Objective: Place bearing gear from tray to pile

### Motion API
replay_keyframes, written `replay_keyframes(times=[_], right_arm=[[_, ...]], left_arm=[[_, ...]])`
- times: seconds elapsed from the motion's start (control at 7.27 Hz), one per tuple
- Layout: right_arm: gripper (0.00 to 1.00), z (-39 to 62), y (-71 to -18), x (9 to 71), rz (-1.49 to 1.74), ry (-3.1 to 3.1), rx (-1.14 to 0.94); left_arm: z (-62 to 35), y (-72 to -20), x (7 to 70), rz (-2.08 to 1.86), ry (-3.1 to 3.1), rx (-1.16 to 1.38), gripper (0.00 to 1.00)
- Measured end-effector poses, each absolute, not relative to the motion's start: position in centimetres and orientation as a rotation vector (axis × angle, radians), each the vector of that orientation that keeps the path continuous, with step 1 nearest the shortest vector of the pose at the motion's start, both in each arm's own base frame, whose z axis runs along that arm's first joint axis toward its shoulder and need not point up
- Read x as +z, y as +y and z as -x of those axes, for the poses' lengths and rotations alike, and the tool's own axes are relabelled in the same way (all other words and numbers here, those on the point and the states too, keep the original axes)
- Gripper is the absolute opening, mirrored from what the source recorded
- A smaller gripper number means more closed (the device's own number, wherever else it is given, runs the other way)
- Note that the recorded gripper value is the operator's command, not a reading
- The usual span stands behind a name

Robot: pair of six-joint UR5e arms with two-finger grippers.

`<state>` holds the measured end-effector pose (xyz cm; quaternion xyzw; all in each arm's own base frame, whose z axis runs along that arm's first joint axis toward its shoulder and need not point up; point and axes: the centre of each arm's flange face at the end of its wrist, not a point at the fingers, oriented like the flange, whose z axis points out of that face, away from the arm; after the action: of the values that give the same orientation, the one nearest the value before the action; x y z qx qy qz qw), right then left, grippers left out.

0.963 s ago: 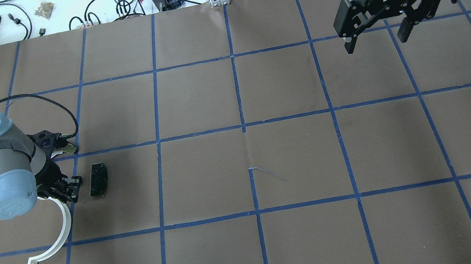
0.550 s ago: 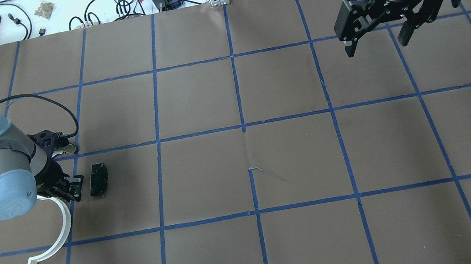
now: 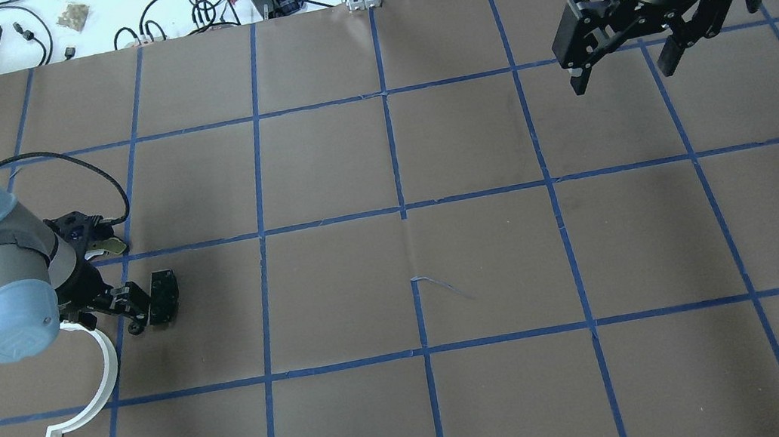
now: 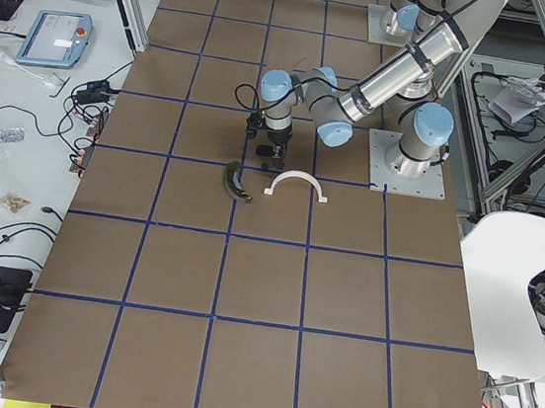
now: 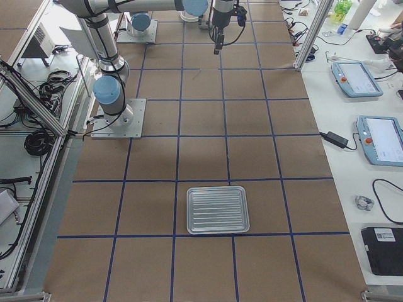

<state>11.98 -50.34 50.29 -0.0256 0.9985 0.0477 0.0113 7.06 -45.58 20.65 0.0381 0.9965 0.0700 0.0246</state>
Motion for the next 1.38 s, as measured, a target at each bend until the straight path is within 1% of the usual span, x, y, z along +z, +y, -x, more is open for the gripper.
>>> replay_keyframes(times=[0.28,0.41,0.69,0.83,0.96,1.1,1.38], right_arm=[[1.0,-12.0,-50.3,50.3,0.082,3.114,0.148],[1.0,-12.0,-50.3,50.3,0.083,3.114,0.148],[1.0,-12.0,-50.3,50.2,0.083,3.115,0.15],[1.0,-12.0,-50.3,50.2,0.082,3.115,0.151],[1.0,-12.0,-50.3,50.2,0.082,3.116,0.152],[1.0,-12.0,-50.3,50.2,0.081,3.115,0.152],[1.0,-12.0,-50.3,50.2,0.081,3.115,0.151]], left_arm=[[-6.1,-47.3,24.7,-0.118,3.129,0.175,1.0],[-4.7,-49.3,28.7,-0.103,3.15,0.206,0.99],[3.1,-52.4,39.6,-0.066,3.138,0.204,1.0],[8.4,-52.6,44.3,-0.075,3.121,0.166,1.0],[13.7,-51.7,47.5,-0.111,3.106,0.114,1.0],[17.6,-50.3,48.7,-0.123,3.101,0.085,1.0],[20.2,-48.4,48.9,0.009,3.102,0.073,1.0]])
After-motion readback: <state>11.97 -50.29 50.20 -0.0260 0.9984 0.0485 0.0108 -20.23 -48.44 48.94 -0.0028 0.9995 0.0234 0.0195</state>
